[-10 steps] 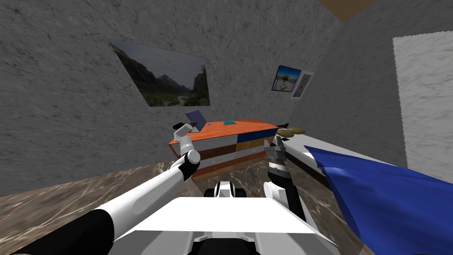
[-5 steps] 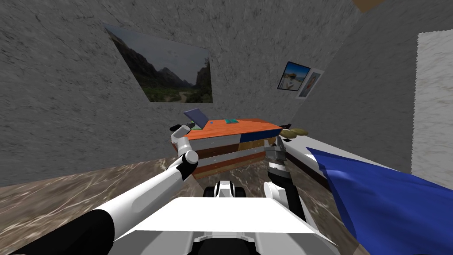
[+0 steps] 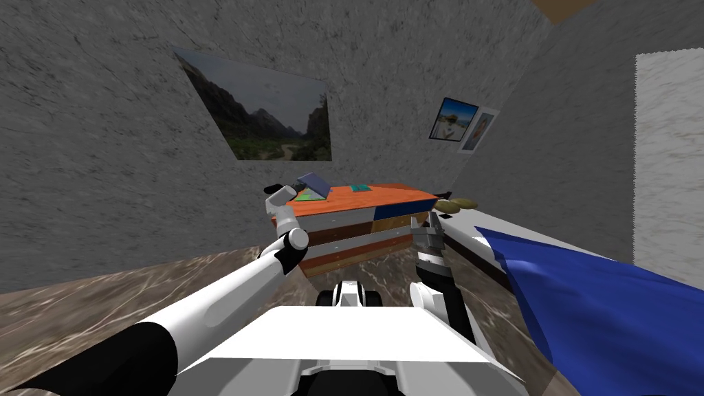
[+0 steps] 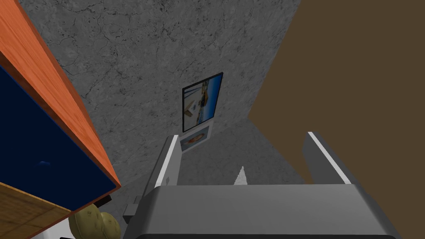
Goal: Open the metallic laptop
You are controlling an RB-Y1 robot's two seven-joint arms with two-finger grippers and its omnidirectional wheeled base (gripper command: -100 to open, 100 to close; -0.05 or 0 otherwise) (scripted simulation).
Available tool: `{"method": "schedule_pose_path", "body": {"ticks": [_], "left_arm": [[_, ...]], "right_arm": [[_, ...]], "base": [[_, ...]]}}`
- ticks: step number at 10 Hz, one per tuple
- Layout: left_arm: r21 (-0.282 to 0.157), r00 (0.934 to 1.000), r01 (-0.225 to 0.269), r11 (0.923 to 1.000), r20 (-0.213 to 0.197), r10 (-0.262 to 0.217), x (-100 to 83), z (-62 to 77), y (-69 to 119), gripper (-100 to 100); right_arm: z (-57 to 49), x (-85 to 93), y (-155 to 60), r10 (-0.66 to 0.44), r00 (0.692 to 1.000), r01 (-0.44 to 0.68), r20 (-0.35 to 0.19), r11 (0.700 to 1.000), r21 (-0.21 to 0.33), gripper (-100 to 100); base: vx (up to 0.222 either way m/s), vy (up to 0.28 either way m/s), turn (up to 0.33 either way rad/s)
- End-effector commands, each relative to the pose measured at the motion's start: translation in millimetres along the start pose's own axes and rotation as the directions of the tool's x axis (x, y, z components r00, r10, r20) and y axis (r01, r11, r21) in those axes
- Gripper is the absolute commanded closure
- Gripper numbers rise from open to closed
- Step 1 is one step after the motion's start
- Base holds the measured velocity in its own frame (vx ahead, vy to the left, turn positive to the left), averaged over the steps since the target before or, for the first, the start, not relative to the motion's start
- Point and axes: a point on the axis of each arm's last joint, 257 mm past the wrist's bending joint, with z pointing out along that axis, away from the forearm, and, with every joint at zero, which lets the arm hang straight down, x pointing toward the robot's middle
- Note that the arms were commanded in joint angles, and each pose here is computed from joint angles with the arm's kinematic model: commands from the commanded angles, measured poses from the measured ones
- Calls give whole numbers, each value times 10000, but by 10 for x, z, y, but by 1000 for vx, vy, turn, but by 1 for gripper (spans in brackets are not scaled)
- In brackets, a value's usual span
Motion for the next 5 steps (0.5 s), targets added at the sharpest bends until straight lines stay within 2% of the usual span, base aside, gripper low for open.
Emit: {"method": "schedule_pose_path", "body": {"ticks": [1, 3, 4, 5], "left_arm": [[-172, 9998, -221, 9996, -17, 220, 88, 5, 115, -100], [-173, 9997, -243, 9996, -3, 243, 105, 6, 113, -100], [-172, 9997, -241, 9996, -8, 241, 110, 6, 113, 100], [-238, 9981, 615, 9978, 41, -615, -9, -1, 87, 100]], "right_arm": [[0, 0, 0, 0, 10000, 0, 0, 10000, 0, 0], [-1, -1, 0, -2, 10000, 2, 1, 10000, 2, 0], [-1, 0, 0, -1, 10000, 1, 1, 10000, 1, 0], [-1, 0, 0, 0, 10000, 0, 1, 10000, 1, 0]], "base": [[-24, 24, -3], [80, 40, -16], [8, 5, 5], [-20, 54, 7]]}}
